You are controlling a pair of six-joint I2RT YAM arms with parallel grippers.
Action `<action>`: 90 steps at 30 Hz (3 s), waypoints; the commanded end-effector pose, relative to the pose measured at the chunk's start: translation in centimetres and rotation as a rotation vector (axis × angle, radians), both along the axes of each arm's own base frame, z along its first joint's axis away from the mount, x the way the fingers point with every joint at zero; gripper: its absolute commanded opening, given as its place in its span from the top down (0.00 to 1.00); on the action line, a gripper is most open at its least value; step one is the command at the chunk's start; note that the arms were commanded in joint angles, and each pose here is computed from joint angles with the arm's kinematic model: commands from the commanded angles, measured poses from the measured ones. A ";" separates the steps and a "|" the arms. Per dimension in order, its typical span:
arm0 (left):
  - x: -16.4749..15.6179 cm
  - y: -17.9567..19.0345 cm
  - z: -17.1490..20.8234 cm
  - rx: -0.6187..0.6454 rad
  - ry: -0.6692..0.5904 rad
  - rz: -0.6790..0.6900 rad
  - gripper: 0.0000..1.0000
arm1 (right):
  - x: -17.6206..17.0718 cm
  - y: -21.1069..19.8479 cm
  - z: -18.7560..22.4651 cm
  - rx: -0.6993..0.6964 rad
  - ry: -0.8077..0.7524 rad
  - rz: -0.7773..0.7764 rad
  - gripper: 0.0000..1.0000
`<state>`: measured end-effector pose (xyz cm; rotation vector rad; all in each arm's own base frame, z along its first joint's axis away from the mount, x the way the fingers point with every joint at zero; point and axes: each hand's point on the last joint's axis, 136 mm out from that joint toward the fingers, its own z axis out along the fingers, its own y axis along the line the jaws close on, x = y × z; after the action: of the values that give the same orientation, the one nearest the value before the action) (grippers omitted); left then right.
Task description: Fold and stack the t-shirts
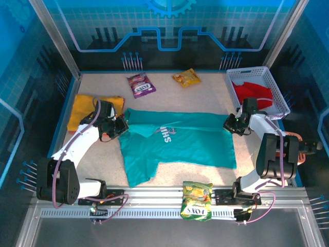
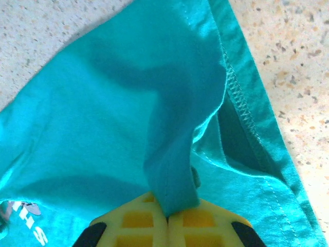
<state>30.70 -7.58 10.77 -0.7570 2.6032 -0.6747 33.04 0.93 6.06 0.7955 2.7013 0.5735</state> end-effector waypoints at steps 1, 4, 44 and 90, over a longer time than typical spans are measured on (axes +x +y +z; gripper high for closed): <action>-1.0 0.4 0.0 -0.023 0.016 0.031 1.00 | -0.8 -0.6 -0.4 -0.019 0.016 -0.004 1.00; -1.5 0.6 -0.6 -0.019 0.035 0.033 1.00 | -1.1 -0.8 -0.9 -0.031 0.032 -0.002 1.00; -0.8 -10.0 -5.6 0.492 -0.079 -0.529 0.53 | -0.2 2.8 1.9 0.035 -0.097 0.117 0.11; -5.7 -9.7 -4.9 0.497 0.235 -0.763 0.63 | -1.3 0.5 0.3 -0.047 -0.008 0.045 0.15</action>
<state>26.08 -17.77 6.00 0.3142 3.0044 -0.1154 32.96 2.78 6.68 0.6568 2.6949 0.6258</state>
